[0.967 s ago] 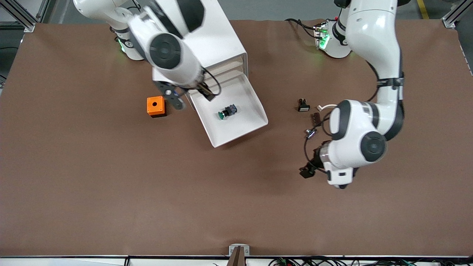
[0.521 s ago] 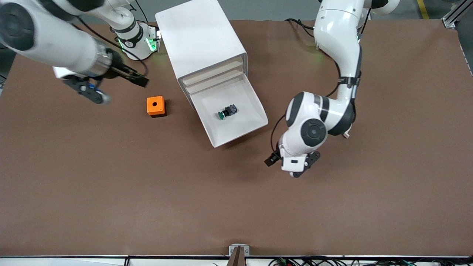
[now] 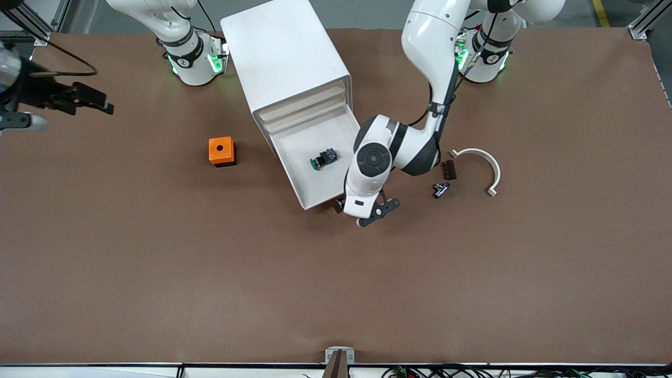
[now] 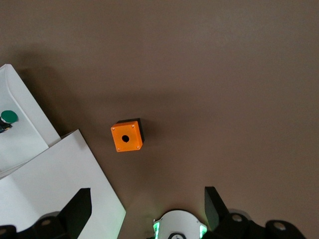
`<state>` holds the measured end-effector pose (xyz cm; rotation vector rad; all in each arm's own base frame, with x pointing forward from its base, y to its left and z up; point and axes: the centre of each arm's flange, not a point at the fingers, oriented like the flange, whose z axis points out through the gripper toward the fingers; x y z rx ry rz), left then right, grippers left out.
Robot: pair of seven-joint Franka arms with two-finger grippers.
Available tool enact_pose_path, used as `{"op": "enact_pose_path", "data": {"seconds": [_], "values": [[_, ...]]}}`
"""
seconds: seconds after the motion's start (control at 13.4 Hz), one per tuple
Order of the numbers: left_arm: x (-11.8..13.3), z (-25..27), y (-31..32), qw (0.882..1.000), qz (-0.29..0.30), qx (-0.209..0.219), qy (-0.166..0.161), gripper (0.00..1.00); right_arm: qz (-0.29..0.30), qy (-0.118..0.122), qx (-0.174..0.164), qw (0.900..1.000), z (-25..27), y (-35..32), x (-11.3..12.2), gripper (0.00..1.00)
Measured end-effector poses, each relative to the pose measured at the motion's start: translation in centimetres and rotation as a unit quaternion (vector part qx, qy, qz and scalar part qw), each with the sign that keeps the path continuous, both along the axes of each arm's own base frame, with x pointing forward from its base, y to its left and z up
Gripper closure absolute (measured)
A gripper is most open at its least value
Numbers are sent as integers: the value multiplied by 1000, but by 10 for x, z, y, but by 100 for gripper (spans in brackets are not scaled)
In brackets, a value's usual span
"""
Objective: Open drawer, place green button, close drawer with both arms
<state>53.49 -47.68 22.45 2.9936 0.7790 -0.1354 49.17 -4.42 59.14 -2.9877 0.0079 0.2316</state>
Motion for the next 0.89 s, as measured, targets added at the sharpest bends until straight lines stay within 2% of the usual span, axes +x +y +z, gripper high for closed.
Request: {"op": "enact_pose_path", "data": {"seconds": [0.37,0.67,0.89], "values": [[-56,-12,-43,1000,-26,17,6,0,30,-42,-30,998,25,-1,6,0],[-114,-13,-89,999,-24,23,10,0,10,-45,-51,998,33,27,8,0],[-147,-14,-110,999,-27,27,12,0,13,-44,-62,997,36,44,8,0]]}}
